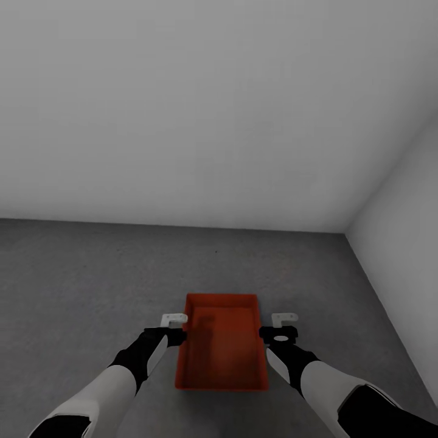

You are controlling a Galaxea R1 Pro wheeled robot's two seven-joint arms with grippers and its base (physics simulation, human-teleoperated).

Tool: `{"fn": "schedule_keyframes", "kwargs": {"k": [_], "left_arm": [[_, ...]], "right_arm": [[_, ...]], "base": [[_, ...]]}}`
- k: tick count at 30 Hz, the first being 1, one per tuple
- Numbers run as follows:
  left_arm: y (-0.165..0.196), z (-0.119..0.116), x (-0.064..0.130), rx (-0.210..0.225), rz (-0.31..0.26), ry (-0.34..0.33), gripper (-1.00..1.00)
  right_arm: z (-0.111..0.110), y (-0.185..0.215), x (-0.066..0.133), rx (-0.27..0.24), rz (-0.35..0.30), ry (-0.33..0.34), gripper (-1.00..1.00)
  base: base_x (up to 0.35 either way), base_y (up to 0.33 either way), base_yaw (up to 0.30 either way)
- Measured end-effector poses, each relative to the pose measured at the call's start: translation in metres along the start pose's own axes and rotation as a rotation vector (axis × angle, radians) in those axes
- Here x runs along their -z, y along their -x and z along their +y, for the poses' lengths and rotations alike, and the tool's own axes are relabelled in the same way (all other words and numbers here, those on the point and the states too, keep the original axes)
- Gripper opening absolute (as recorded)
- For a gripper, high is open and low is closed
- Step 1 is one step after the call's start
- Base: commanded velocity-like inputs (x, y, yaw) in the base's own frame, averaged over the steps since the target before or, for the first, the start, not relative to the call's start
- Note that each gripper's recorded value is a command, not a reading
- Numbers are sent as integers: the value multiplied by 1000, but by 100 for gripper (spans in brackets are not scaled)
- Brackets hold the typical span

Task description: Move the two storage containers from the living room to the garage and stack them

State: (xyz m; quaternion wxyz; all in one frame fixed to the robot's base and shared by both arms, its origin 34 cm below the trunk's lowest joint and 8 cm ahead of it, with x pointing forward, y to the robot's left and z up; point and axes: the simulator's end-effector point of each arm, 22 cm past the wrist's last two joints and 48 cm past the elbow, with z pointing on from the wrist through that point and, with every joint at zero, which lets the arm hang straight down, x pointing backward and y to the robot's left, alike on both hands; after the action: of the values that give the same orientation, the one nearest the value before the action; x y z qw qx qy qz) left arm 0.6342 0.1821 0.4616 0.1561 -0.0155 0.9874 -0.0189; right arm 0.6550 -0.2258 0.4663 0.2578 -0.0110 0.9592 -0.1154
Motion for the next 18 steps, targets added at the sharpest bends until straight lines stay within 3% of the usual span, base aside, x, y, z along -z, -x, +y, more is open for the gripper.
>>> {"fn": "schedule_keyframes", "kwargs": {"k": [18], "left_arm": [[10,-2,24,1,-2,-4,100]], "right_arm": [[-6,14,21,0,1,0,100]], "base": [[0,0,0]]}}
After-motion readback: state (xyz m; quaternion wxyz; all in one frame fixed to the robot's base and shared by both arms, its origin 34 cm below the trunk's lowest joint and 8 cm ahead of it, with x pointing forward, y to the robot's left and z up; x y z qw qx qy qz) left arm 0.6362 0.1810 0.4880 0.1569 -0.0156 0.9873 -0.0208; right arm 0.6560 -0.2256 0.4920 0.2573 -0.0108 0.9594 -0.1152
